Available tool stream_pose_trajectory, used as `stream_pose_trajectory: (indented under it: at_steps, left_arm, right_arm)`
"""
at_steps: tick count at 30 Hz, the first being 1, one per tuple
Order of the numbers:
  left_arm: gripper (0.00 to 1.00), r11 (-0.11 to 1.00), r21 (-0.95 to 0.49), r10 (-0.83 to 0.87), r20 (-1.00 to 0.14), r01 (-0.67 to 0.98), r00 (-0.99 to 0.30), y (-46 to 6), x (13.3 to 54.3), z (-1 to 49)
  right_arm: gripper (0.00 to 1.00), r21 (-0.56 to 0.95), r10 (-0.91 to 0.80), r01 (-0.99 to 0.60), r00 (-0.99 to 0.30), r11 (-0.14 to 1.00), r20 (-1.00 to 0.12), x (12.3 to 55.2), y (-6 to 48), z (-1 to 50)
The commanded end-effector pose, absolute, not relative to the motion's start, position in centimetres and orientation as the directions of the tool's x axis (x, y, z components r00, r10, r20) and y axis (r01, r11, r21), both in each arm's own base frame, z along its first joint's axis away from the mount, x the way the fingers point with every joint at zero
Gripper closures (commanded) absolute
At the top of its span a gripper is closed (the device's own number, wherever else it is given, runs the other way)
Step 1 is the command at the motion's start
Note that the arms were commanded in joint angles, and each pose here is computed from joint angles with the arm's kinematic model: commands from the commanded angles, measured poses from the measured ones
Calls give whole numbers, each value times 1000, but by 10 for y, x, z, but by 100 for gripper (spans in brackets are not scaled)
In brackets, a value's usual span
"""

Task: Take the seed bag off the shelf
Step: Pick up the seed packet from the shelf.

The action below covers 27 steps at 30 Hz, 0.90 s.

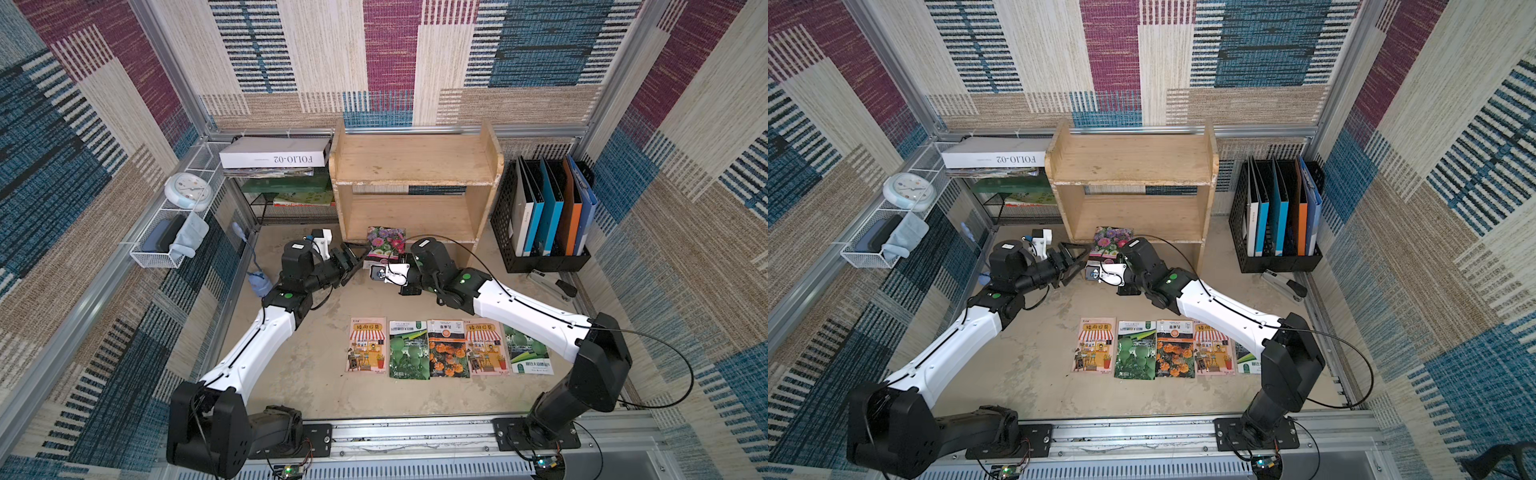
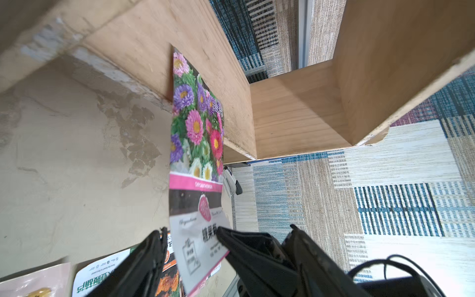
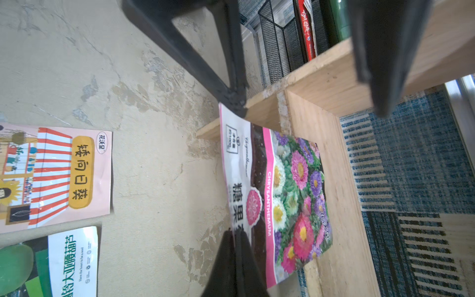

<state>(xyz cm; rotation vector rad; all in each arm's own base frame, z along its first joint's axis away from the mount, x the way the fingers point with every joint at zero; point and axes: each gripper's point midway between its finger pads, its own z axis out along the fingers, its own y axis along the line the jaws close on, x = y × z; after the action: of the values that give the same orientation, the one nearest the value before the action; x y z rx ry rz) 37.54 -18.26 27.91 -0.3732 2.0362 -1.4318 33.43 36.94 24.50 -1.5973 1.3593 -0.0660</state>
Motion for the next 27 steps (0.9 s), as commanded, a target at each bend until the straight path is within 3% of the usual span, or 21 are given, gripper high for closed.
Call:
stream_pose_trajectory:
  at_steps: [1,4,10,12,15,19,22,27]
  left_arm:
    - [18,375,-917,-511,-326,135,-796,-189,381,277]
    - [15,381,-916,-502,-317,123,-805,-191,387,270]
    - [18,382,-916,-500,-317,123,-806,-192,394,266]
    - [28,375,-919,-499,-312,123,-809,-193,395,266]
    - [56,360,-926,-495,-295,117,-817,-196,398,263]
    - [85,341,-935,-495,-271,102,-826,-198,401,257]
    - [99,341,-935,-497,-265,94,-826,-198,400,255]
    - [100,344,-934,-500,-271,98,-823,-196,397,257]
  right_arm:
    - [100,-680,-749,-724,386,116,-538,328,378,244]
    - [100,-680,-748,-725,389,112,-538,326,380,244]
    - [100,-680,-743,-726,399,103,-538,321,384,246]
    - [100,-677,-740,-729,401,99,-540,318,384,246]
    - [100,-677,-736,-729,404,99,-542,315,385,247]
    - [100,-679,-738,-728,405,97,-539,314,386,247]
    - [100,-679,-740,-727,403,98,-538,314,386,246]
    - [100,-679,-748,-724,384,119,-541,314,383,250]
